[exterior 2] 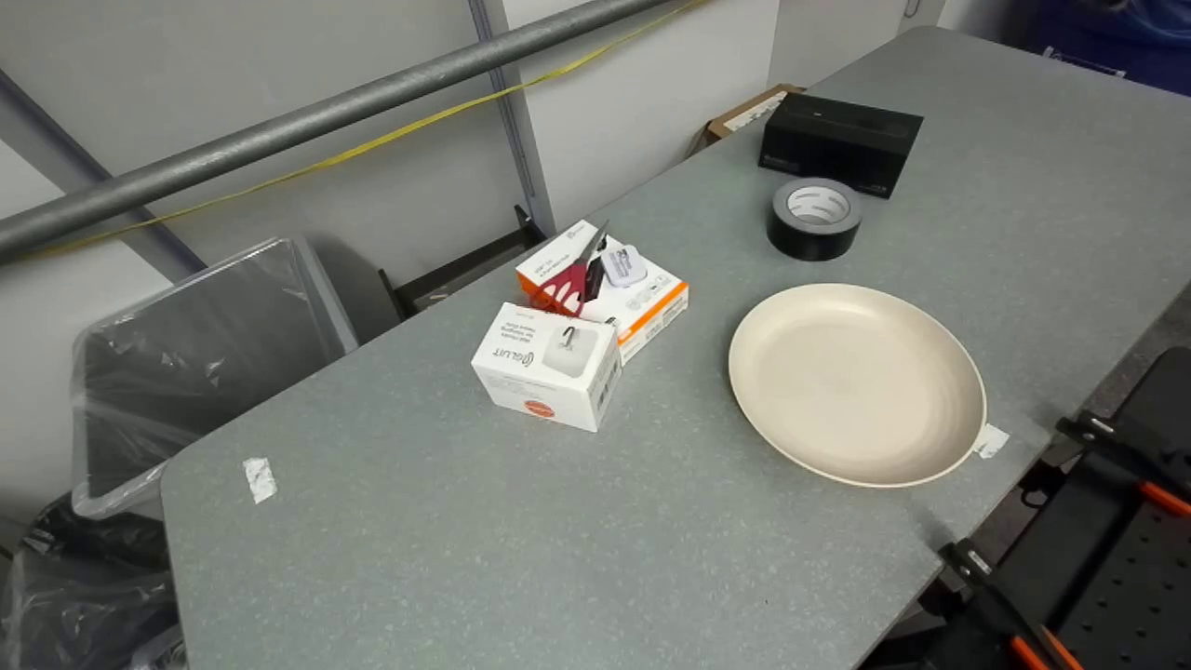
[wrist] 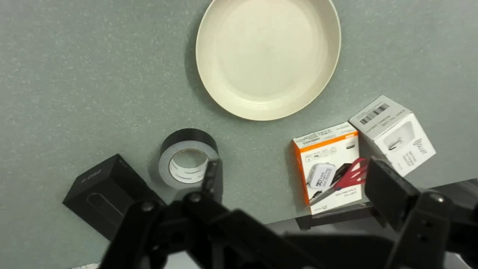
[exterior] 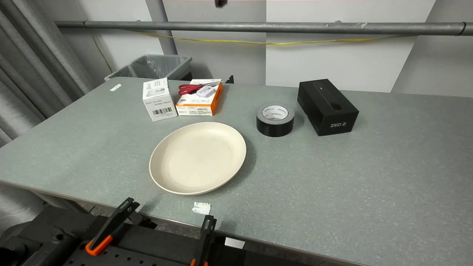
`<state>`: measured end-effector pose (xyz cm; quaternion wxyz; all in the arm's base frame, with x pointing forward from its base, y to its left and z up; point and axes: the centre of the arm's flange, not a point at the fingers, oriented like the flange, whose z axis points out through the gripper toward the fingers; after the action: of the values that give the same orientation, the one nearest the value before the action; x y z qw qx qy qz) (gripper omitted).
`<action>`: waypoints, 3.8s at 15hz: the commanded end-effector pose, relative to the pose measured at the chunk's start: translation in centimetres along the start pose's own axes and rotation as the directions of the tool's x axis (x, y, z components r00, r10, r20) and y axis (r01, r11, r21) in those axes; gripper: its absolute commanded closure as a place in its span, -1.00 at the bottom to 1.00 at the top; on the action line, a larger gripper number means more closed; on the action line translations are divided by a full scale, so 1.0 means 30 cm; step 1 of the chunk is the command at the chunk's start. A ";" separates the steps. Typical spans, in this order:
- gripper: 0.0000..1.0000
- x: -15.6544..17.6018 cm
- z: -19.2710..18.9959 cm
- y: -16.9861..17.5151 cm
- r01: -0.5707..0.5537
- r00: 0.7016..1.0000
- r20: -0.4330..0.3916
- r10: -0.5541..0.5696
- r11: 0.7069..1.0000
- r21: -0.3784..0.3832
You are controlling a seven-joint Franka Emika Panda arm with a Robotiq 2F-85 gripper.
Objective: Put the masking tape on the plate
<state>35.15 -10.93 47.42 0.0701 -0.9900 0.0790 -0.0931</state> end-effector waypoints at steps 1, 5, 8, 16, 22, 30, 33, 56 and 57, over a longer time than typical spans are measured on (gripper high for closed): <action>-1.00 0.193 0.249 0.061 -0.057 0.998 0.019 0.058 0.998 -0.039; -1.00 0.229 0.345 0.109 -0.107 0.987 0.120 0.105 0.994 0.016; -1.00 0.185 0.381 0.096 -0.105 0.989 0.108 0.106 0.994 -0.013; -1.00 0.390 0.551 0.039 -0.112 0.987 0.108 0.122 0.989 -0.094; -1.00 0.571 0.846 0.015 -0.141 0.976 0.138 0.169 0.971 -0.192; -1.00 0.709 1.109 0.064 -0.185 0.960 0.166 0.227 0.953 -0.239; -1.00 0.738 1.171 0.079 -0.195 0.957 0.164 0.238 0.950 -0.244; 0.87 0.631 0.897 -0.024 -0.119 0.973 0.174 0.150 0.977 -0.178; 0.87 0.587 0.870 -0.043 -0.069 0.980 0.170 0.099 0.982 -0.173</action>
<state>62.65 -11.52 20.38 -0.0057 -0.9854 0.1688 0.0222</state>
